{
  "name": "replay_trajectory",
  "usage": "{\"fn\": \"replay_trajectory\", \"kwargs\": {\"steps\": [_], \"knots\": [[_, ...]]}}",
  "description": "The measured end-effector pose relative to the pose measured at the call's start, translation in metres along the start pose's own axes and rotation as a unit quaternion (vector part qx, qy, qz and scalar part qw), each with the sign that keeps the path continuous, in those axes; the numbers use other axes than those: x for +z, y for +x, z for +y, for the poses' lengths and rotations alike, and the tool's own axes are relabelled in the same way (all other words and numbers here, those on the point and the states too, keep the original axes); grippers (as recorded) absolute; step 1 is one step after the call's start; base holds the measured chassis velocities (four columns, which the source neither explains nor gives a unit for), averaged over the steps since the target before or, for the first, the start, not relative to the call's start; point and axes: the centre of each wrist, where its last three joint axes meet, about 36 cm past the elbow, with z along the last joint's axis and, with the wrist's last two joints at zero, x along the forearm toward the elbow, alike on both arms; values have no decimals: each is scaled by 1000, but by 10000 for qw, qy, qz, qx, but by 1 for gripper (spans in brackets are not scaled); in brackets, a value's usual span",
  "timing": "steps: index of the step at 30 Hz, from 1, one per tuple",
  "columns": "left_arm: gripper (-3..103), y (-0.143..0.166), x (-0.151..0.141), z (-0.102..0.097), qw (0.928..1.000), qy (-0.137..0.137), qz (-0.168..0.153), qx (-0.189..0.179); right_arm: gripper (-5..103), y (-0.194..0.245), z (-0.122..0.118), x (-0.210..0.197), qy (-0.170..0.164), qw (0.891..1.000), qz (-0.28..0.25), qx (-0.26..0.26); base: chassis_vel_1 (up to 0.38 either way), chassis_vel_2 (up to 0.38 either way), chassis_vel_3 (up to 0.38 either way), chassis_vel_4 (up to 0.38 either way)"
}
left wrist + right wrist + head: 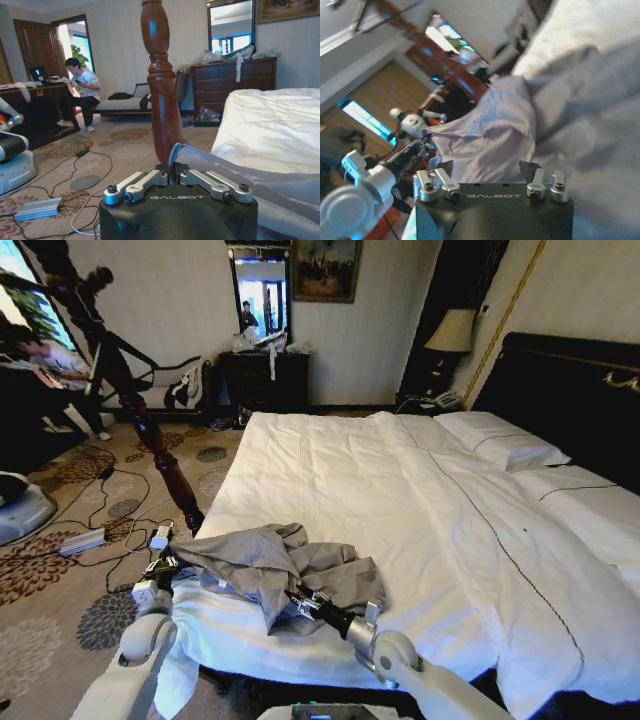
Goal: Pick up the clothes from the bed and hang them on the clothes hanger.
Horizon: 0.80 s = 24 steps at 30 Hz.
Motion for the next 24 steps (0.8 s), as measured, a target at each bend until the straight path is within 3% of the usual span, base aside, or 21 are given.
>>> {"fn": "replay_trajectory", "kwargs": {"steps": [1,5,7,13,20,24], "knots": [[8,0,0,0,10000,0,0,0,73,0,0,0,0,10000,0,0,0,0,0,0],[8,-1,3,-2,10000,-9,26,6,95,-4,1,3,-121,9996,95,225,0,0,0,0],[8,0,3,-2,10000,-9,29,12,98,-5,0,3,-116,9994,99,297,0,0,0,0],[8,-1,3,0,10000,-29,28,-3,100,-9,1,2,-109,9996,121,214,0,0,0,0],[10,-2,5,2,10000,-44,51,-32,100,-38,8,0,-97,9972,-46,-738,0,0,0,0],[10,-3,4,3,10000,-46,44,-39,100,-46,10,1,-21,9954,-10,-961,0,0,0,0]]}}
